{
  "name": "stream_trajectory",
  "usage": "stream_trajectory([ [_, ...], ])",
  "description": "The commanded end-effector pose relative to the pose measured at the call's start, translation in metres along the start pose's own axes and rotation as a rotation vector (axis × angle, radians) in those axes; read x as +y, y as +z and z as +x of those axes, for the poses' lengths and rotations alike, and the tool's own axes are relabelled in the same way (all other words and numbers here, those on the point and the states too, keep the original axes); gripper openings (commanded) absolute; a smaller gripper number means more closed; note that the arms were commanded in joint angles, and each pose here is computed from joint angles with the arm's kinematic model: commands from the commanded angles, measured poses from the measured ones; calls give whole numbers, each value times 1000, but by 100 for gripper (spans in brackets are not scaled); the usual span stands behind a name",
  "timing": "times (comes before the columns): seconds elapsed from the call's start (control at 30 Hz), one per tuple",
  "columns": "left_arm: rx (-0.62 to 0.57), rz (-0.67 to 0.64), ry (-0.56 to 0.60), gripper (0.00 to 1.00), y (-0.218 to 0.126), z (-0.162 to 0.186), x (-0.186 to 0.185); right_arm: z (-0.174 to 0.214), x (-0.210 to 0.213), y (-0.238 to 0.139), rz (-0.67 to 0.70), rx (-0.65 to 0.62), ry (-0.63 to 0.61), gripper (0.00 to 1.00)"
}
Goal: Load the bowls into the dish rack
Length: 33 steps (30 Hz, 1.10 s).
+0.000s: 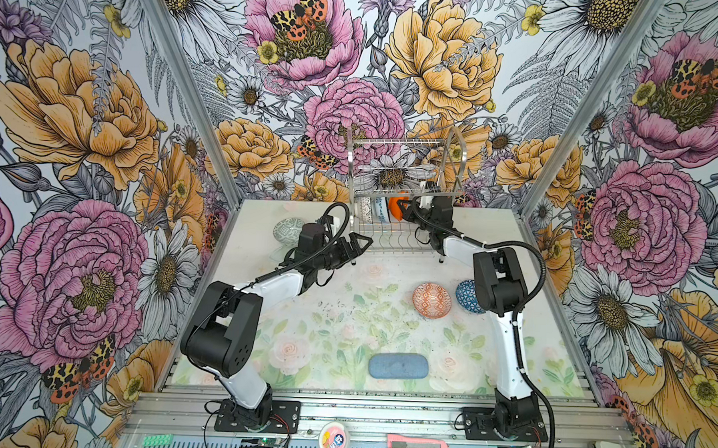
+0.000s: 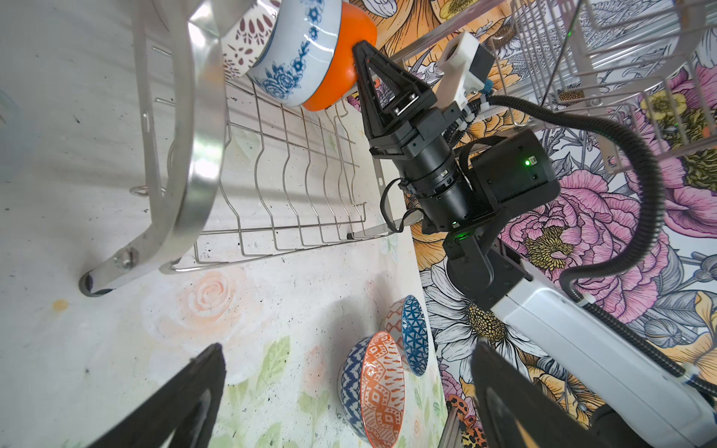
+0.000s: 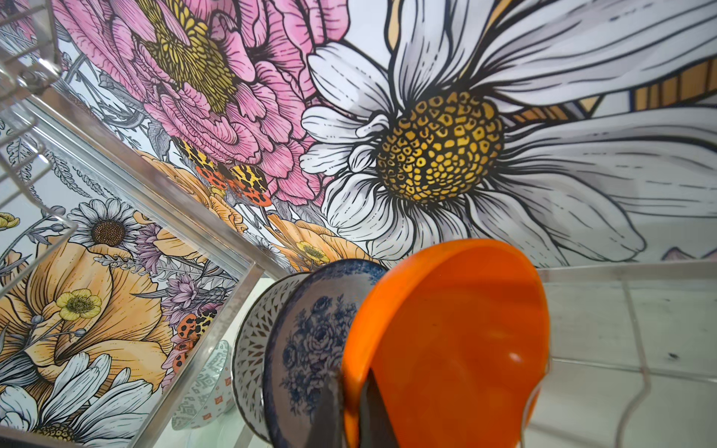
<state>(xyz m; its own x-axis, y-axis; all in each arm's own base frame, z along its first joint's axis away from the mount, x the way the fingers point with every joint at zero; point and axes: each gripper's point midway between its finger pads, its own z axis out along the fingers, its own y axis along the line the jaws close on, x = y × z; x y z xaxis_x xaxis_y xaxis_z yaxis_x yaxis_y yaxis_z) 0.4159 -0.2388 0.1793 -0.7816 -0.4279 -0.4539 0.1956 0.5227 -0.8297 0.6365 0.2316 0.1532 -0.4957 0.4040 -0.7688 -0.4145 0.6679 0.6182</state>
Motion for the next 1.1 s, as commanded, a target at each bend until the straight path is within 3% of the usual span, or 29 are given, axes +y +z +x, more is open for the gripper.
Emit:
stream_trajectory([
  [0.0, -7, 42, 29, 99, -1, -6, -18, 51, -54, -9, 212, 160, 51, 4],
  [1.07, -8, 38, 32, 99, -1, -6, -17, 60, -60, -8, 234, 223, 70, 16],
])
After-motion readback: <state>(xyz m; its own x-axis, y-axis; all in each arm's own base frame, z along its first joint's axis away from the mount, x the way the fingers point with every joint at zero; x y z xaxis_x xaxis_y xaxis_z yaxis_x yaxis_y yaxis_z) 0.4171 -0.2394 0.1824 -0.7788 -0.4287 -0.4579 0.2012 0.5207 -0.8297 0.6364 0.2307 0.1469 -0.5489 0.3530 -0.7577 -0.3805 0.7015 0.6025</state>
